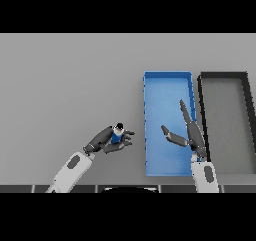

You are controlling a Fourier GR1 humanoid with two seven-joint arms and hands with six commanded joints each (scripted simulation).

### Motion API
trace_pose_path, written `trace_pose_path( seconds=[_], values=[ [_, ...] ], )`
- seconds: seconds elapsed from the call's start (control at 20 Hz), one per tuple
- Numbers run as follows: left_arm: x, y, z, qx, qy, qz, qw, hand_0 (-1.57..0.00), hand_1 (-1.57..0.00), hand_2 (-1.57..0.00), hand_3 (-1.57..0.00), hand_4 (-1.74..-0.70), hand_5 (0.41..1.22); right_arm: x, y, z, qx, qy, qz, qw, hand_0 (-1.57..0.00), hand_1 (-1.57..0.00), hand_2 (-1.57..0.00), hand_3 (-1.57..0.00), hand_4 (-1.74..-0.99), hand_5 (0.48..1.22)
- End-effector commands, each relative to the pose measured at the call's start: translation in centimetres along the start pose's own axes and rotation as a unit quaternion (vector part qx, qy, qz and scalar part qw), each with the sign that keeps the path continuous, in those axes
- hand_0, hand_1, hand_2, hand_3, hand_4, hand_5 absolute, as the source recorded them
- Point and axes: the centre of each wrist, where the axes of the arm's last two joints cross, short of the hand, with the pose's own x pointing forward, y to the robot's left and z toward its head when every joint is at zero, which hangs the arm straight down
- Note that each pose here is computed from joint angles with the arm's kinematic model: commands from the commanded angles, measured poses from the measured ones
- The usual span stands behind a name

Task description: Pick up the blue pipe and place it into the blue bin.

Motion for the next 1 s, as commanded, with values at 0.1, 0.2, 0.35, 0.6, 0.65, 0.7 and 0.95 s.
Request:
trace_pose_path(
  seconds=[0.1,0.2,0.35,0.6,0.65,0.7,0.95],
  values=[
    [0.4,-0.4,0.0,0.004,-0.020,-0.011,1.000,-1.47,-1.49,-1.50,-1.49,-1.50,1.191,0.1,-0.1,-0.4,-0.001,0.006,0.006,1.000,0.00,0.00,0.00,0.00,-1.166,0.556],
    [1.5,-0.4,-0.5,0.007,-0.054,-0.009,0.998,-1.51,-1.52,-1.53,-1.52,-1.49,1.202,0.0,0.1,-0.3,-0.002,0.007,0.005,1.000,0.00,0.00,0.00,0.00,-1.158,0.552],
    [3.5,-0.9,-1.4,0.003,-0.104,0.000,0.995,-1.54,-1.54,-1.55,-1.54,-1.48,1.211,-0.5,-0.4,-0.2,-0.002,0.011,0.015,1.000,0.00,0.00,0.00,0.00,-1.144,0.551],
    [6.1,-1.1,-2.5,-0.010,-0.109,-0.016,0.994,-1.56,-1.56,-1.56,-1.56,-1.47,1.218,-0.4,-0.4,0.0,0.001,0.003,0.022,1.000,0.00,0.00,0.00,0.00,-1.128,0.564],
    [6.4,-0.9,-2.3,-0.015,-0.112,-0.019,0.993,-1.56,-1.56,-1.57,-1.56,-1.47,1.218,-0.5,-0.4,0.0,-0.001,0.004,0.022,1.000,0.00,0.00,0.00,0.00,-1.126,0.567],
    [7.0,-1.1,-2.9,-0.019,-0.106,-0.018,0.994,-1.56,-1.57,-1.57,-1.57,-1.47,1.219,-0.4,-0.4,-0.1,0.000,0.001,0.022,1.000,0.00,0.00,0.00,0.00,-1.124,0.569],
    [6.9,-1.4,-2.6,-0.031,-0.099,-0.019,0.994,-1.57,-1.57,-1.57,-1.57,-1.47,1.220,-0.7,1.2,2.3,-0.037,0.007,0.013,0.999,0.00,0.00,0.00,0.00,-1.122,0.578]
  ],
)
